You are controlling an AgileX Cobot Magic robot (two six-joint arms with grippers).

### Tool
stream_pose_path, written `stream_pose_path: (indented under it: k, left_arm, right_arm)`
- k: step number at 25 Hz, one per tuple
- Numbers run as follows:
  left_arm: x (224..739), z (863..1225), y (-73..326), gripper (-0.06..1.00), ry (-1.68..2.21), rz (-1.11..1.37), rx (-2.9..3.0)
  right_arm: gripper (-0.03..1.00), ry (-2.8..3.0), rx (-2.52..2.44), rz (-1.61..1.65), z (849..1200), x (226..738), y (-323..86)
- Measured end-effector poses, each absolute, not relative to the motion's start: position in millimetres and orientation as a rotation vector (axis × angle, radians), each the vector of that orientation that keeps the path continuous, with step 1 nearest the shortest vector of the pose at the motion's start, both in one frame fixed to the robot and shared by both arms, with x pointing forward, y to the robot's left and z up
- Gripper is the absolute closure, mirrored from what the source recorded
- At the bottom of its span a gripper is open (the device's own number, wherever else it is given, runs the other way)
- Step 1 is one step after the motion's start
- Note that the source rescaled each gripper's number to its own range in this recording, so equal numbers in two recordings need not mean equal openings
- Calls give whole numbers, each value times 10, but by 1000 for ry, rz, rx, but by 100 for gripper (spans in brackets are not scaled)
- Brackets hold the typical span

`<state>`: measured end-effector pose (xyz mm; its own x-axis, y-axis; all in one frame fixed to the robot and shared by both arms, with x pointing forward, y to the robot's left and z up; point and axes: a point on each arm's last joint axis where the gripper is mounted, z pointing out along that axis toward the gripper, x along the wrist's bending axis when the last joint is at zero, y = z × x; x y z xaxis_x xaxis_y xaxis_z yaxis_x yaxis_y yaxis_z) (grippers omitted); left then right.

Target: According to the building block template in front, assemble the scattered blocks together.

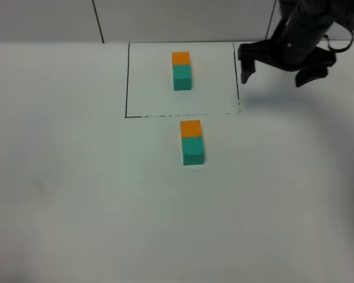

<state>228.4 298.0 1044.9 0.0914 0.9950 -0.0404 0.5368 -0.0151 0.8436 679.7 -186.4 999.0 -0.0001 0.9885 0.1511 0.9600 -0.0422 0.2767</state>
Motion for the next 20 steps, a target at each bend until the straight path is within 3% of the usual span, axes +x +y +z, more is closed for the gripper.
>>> stream_pose_path:
  k: [8,20]
  left_arm:
    - [2284,10449,2980,16,1535,800,1646]
    - [2284,10449,2980,16,1535,800,1646]
  right_arm:
    - [-1,2007,2177,474,10298,6439,-2518]
    - [-1,1864,2034,624,10803,5050,-2782]
